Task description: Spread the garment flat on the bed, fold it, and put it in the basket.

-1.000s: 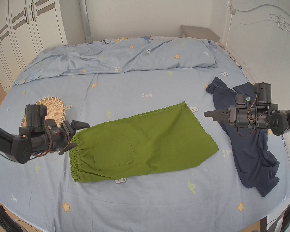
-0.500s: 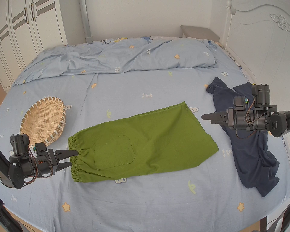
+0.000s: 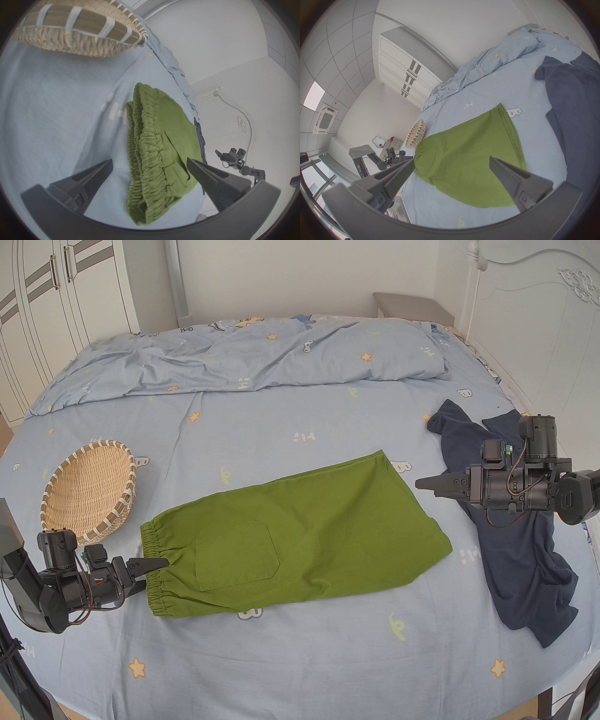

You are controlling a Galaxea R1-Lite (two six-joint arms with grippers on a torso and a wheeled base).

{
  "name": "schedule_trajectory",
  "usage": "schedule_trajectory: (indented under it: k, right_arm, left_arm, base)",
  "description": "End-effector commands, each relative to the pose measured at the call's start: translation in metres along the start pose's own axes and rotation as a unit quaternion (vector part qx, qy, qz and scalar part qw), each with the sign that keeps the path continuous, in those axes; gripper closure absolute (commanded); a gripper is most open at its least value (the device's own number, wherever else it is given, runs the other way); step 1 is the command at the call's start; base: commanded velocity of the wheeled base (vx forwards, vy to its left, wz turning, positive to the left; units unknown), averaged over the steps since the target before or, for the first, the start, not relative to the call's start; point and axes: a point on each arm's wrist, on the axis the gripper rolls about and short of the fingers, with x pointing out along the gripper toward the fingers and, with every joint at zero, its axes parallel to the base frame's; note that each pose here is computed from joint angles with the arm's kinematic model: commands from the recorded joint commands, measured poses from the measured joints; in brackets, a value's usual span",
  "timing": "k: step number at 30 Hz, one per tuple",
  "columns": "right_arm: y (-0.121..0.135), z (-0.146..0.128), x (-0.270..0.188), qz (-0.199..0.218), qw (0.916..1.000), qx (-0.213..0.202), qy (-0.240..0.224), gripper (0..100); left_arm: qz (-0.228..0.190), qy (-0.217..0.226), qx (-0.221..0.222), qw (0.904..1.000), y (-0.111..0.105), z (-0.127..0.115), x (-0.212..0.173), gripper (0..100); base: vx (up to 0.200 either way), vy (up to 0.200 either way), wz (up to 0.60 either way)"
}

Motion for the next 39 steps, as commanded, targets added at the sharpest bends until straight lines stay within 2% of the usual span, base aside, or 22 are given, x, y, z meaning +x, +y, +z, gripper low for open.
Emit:
schedule_trajectory:
  k: [1, 4, 12, 23, 24, 32, 35, 39]
  right_arm:
    - [0.001, -0.001, 0.002, 0.002, 1.0, 0.0, 0.002, 0]
    - [0.001, -0.001, 0.002, 0.001, 1.0, 0.001, 0.003, 0]
    - [-0.001, -0.001, 0.002, 0.0, 1.0, 0.0, 0.002, 0]
    - [-0.004, -0.001, 0.005, 0.001, 1.0, -0.001, -0.001, 0]
    - [-0.004, -0.001, 0.005, 0.001, 1.0, -0.002, -0.001, 0]
    - [-0.013, 0.006, 0.009, -0.009, 0.9999, 0.002, -0.007, 0]
    - [-0.022, 0.017, 0.018, -0.047, 0.9986, -0.009, -0.023, 0]
    - [-0.047, 0.021, 0.037, -0.068, 0.9977, -0.004, 0.001, 0]
  left_arm:
    - [0.01, 0.017, -0.004, 0.9998, 0.007, -0.008, 0.019, 0]
    - [0.017, 0.017, 0.005, 0.9997, 0.002, -0.009, 0.03, 0]
    - [-0.009, 0.021, 0.0, 0.9997, -0.012, -0.008, 0.044, 0]
    - [-0.016, 0.014, -0.003, 0.9998, -0.008, -0.009, 0.05, 0]
    - [-0.017, 0.013, -0.004, 0.9998, -0.009, -0.009, 0.05, 100]
    - [-0.021, 0.006, -0.01, 0.9997, -0.011, -0.006, 0.048, 100]
    - [-0.024, -0.003, -0.025, 0.9994, -0.014, -0.002, 0.043, 100]
    - [-0.027, -0.014, -0.023, 0.9993, -0.019, 0.004, 0.032, 100]
  base:
    - [0.0, 0.0, 0.0]
    - [0.0, 0.0, 0.0]
    - [0.0, 0.0, 0.0]
    - [0.0, 0.0, 0.0]
    - [0.0, 0.0, 0.0]
    - [0.0, 0.0, 0.0]
    - [0.0, 0.0, 0.0]
    - [0.0, 0.0, 0.0]
